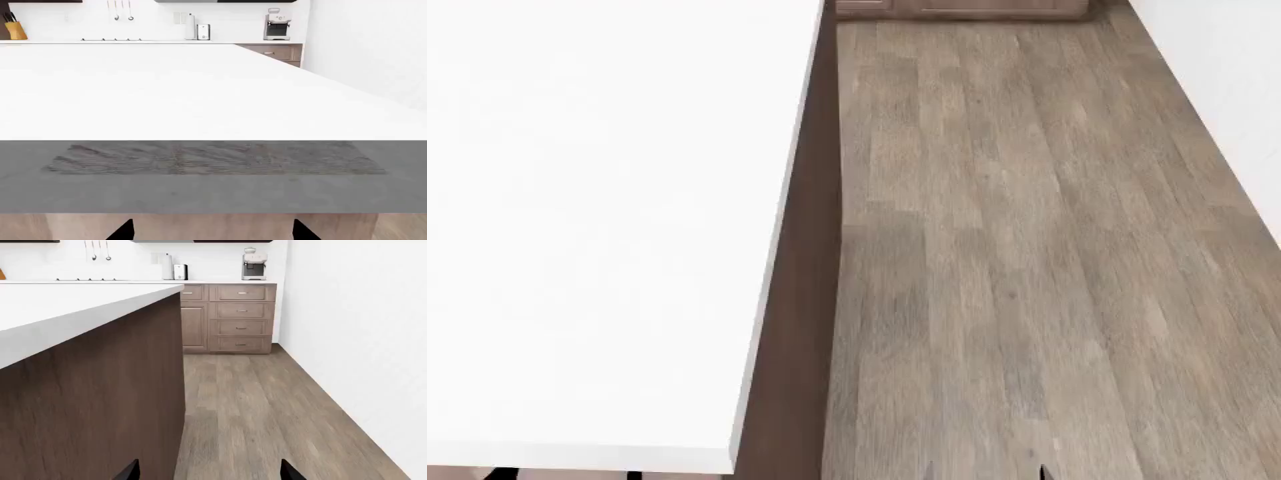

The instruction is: Place the cup inside the bowl on the dining table and move the bowl to any counter.

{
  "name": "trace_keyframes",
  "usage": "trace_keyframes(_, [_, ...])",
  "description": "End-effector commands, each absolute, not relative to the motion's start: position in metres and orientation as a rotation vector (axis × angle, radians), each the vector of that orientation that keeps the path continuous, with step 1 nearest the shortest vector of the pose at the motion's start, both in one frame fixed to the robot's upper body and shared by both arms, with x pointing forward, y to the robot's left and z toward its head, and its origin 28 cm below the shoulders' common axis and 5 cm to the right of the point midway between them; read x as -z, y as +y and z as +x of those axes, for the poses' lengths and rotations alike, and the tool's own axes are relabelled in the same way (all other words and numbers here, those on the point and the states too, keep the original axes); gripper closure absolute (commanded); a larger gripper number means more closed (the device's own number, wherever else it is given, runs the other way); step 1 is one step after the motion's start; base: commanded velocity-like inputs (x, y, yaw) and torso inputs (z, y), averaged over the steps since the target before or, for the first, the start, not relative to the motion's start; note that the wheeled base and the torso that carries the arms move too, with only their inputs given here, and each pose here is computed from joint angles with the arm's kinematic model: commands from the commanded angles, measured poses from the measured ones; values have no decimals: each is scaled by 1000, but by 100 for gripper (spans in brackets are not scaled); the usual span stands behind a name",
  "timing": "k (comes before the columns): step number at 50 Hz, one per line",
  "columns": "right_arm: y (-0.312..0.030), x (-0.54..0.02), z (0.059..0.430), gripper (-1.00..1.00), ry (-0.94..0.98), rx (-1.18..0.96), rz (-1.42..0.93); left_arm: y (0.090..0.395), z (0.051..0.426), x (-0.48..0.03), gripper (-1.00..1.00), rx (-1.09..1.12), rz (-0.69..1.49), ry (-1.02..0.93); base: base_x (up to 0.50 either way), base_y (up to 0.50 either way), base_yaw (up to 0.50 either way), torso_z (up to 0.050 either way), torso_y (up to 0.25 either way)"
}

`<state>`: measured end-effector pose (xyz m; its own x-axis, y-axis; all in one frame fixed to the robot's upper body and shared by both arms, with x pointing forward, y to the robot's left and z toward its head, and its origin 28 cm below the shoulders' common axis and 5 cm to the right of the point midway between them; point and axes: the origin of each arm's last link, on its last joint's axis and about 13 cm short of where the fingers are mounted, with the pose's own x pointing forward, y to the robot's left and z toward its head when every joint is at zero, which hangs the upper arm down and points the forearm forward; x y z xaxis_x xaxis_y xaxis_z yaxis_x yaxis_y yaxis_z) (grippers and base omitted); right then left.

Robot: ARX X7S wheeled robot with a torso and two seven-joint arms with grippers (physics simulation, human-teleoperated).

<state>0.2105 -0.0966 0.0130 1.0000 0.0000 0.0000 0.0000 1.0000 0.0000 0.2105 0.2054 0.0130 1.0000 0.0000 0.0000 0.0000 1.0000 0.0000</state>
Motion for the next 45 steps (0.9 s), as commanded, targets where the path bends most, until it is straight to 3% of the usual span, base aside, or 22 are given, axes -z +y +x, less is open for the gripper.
trace_keyframes(1, [-95,-12,212,-100,8,-8,-9,208,208,-13,-100,-1,-2,-1,0,0,0,0,0])
trace_keyframes(17, [-95,-11,213,-100,26,-11,-29,209,206,-13,-100,1,10,7,0,0,0,0,0])
trace_keyframes(32, [-94,-11,212,-100,24,-22,-11,211,205,-13,-100,-8,5,6,-479,11,0,0,0])
trace_keyframes(45, [-94,-9,212,-100,32,-23,-19,209,207,-13,-100,-9,4,9,-220,454,0,0,0])
